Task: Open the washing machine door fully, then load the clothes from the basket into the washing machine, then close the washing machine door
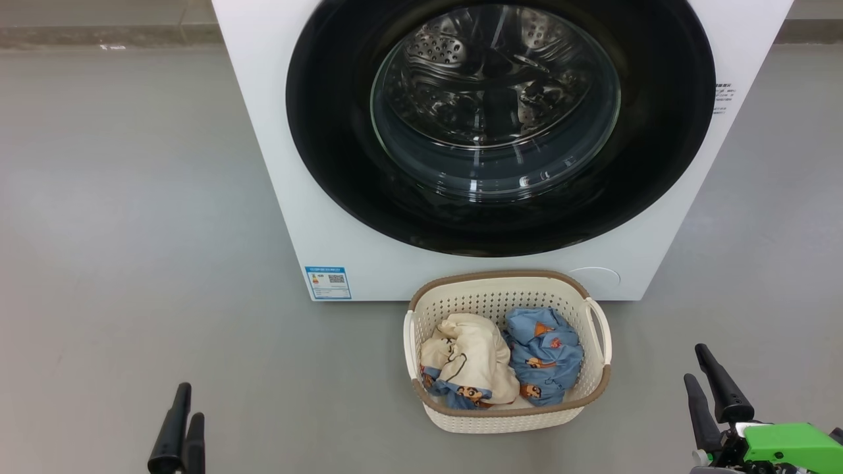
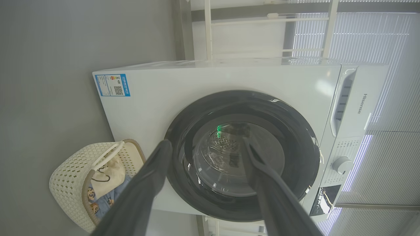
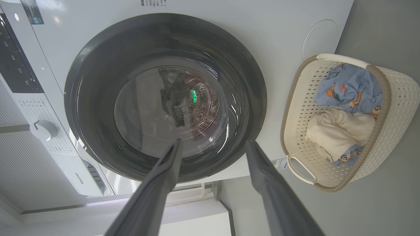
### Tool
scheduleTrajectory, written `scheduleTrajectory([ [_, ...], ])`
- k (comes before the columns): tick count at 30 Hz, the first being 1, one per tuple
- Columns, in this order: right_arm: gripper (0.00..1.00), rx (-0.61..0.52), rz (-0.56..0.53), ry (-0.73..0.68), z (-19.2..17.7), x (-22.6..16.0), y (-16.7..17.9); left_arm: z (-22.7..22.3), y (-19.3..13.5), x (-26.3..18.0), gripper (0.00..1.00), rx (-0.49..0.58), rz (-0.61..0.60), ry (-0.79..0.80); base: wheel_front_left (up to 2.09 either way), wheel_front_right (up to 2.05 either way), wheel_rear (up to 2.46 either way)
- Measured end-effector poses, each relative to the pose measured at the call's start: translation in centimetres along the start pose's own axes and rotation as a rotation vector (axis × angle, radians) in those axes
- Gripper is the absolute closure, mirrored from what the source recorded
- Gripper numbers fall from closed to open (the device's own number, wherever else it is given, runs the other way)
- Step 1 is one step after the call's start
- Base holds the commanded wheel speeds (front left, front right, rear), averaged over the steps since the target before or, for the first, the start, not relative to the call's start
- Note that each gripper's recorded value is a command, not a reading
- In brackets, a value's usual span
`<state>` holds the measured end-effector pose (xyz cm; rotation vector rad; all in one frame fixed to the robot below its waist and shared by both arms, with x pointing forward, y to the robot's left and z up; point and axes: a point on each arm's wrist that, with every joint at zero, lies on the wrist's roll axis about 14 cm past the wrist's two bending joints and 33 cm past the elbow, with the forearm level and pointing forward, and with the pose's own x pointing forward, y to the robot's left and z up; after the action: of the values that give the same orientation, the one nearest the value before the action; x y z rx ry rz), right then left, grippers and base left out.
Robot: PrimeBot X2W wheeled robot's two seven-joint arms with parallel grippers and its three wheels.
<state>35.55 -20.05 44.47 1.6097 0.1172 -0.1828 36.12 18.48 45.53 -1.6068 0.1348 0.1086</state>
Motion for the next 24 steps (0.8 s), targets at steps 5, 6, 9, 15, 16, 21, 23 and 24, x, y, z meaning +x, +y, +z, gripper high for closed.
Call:
scheduleTrajectory([
  [5, 0.0, -0.009, 0.006, -0.006, -0.1, 0.1, 0.2, 0.1, -0.3, 0.0, 0.0, 0.007, -0.01, -0.007, 0.0, 0.0, 0.0],
  [6, 0.0, -0.016, 0.006, -0.003, -0.2, 0.1, 0.2, 0.1, -0.4, 0.0, 0.0, 0.018, -0.01, -0.006, 0.0, 0.0, 0.0],
  [9, 0.0, -0.034, 0.009, -0.001, -0.2, 0.2, 0.4, 0.3, -0.4, 0.0, 0.0, 0.065, -0.009, -0.013, 0.0, 0.0, 0.0],
  [15, 0.0, -0.099, 0.011, -0.008, -0.2, 0.3, 0.5, 0.2, -0.5, 0.1, 0.0, 0.136, -0.011, -0.013, 0.0, 0.0, 0.0],
  [16, 0.0, -0.104, 0.012, -0.008, -0.2, 0.3, 0.6, 0.2, -0.6, 0.1, 0.0, 0.151, -0.013, -0.014, 0.0, 0.0, 0.0],
  [21, 0.0, -0.176, 0.016, -0.008, -0.2, 0.5, 0.8, 0.5, -1.1, 0.2, 0.0, 0.233, -0.023, -0.02, 0.0, 0.0, 0.0],
  [23, 0.0, -0.218, 0.018, 0.002, -0.4, 0.6, 0.9, 0.5, -1.1, 0.2, 0.0, 0.259, -0.024, -0.018, 0.0, 0.0, 0.0],
  [24, 0.0, -0.233, 0.018, 0.003, -0.5, 0.6, 0.8, 0.5, -1.1, 0.2, 0.0, 0.28, -0.024, -0.02, 0.0, 0.0, 0.0],
])
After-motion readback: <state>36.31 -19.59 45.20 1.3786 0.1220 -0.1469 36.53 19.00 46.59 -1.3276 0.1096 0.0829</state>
